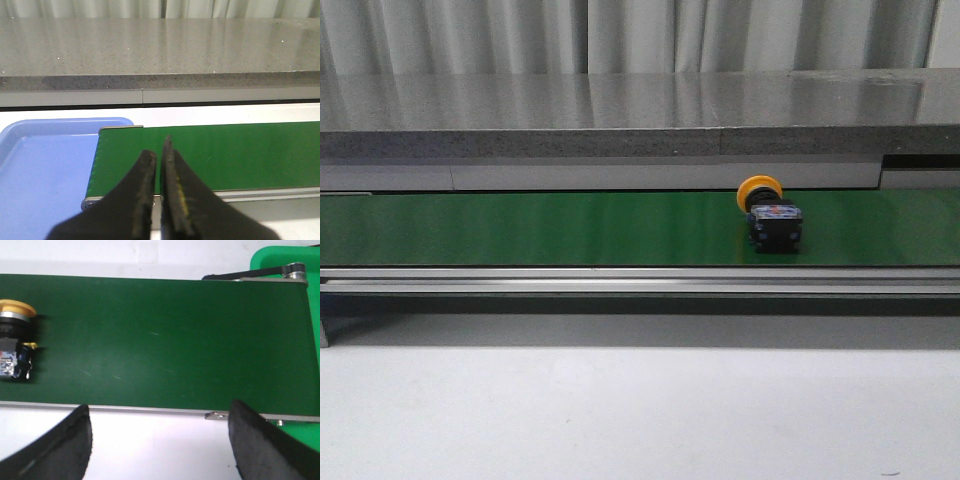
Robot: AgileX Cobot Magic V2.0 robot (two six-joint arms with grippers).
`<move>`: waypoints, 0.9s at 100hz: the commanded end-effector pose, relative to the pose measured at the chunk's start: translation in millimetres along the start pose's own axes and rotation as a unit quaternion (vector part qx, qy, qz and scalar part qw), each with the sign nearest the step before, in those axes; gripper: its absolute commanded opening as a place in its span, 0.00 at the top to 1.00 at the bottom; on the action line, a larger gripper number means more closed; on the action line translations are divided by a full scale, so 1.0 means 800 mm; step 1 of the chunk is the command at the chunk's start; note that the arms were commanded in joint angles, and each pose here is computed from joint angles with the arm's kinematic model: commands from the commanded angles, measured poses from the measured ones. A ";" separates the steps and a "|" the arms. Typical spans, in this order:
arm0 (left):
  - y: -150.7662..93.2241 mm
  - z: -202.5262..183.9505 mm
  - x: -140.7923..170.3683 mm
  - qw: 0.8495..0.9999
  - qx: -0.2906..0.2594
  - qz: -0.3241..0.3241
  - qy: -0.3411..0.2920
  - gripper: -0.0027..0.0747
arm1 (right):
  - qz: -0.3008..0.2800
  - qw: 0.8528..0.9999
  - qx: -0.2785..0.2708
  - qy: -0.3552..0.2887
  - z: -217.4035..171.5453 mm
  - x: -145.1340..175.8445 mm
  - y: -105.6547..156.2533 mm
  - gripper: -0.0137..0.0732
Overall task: Move button from left to right
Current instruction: 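Let the belt carry the button toward the right arm, then lower the right gripper onto the button and close on it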
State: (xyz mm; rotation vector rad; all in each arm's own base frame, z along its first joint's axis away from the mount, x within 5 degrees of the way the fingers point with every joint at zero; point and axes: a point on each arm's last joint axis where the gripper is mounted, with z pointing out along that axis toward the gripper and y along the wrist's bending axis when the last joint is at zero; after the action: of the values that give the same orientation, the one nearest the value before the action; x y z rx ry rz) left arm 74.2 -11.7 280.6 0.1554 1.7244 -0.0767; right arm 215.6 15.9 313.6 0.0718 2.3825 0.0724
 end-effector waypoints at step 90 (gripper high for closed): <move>0.002 -0.002 -0.019 0.999 -0.006 -0.007 -0.050 0.96 | -0.074 0.995 -0.065 0.021 0.127 -0.060 0.067 0.23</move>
State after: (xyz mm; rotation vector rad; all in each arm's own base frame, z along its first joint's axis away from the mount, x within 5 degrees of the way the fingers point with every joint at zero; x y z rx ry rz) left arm 74.2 -11.7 280.6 0.1554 1.7244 -0.0767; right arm 315.9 67.7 257.4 -0.1562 2.5218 0.1554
